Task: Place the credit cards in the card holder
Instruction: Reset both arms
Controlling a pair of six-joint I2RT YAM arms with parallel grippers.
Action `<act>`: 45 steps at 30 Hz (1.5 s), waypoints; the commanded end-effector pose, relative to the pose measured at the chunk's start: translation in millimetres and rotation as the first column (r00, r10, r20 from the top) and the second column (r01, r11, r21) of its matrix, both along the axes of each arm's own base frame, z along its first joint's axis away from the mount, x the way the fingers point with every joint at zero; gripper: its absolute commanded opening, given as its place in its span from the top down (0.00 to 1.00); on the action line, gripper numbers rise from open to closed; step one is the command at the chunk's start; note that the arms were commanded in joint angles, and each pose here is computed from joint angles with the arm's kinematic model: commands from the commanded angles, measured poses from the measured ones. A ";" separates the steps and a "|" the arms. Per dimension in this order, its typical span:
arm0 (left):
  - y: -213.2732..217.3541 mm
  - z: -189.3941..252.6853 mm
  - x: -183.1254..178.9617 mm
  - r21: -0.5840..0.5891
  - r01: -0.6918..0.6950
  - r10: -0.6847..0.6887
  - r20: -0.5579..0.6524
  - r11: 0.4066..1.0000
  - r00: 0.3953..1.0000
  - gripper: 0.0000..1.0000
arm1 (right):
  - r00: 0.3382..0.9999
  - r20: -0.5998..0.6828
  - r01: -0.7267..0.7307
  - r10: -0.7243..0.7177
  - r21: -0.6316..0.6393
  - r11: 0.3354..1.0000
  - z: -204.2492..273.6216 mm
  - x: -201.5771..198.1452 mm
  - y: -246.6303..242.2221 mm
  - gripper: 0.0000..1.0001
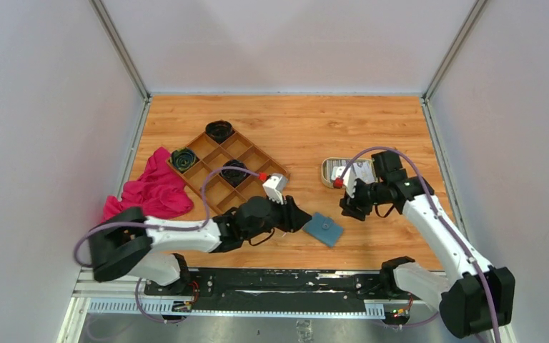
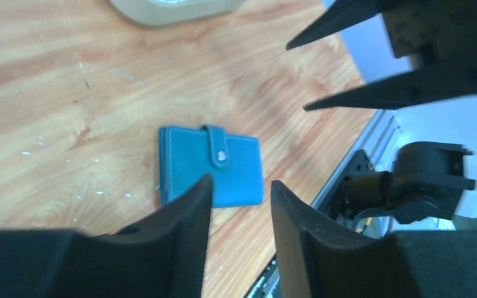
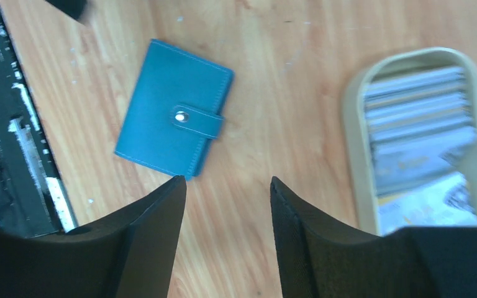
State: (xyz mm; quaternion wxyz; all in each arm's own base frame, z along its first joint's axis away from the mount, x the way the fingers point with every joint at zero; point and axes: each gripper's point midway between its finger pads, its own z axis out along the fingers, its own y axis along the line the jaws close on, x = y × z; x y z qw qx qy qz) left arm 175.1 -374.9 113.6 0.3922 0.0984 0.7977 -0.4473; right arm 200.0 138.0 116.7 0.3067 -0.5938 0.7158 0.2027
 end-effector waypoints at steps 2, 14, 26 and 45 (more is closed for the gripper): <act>51.3 41.5 1.6 0.149 -0.022 -0.011 0.216 0.989 0.976 0.41 | 0.982 0.110 0.143 -0.151 0.079 0.987 50.8 15.9 -22.0 0.36; 149.5 153.9 -13.5 0.128 -0.131 0.079 0.350 0.983 0.933 0.00 | 0.885 0.205 0.335 -0.419 0.345 0.877 152.3 0.4 -30.7 0.00; 182.1 168.4 -28.9 0.050 -0.154 0.127 0.352 0.987 0.927 0.00 | 0.873 0.136 0.378 -0.469 0.420 0.825 166.2 -12.7 -25.6 0.00; 183.4 174.2 -29.1 0.056 -0.154 0.124 0.357 0.987 0.926 0.00 | 0.718 0.069 0.568 -0.692 0.516 0.641 185.1 -3.1 -47.2 0.00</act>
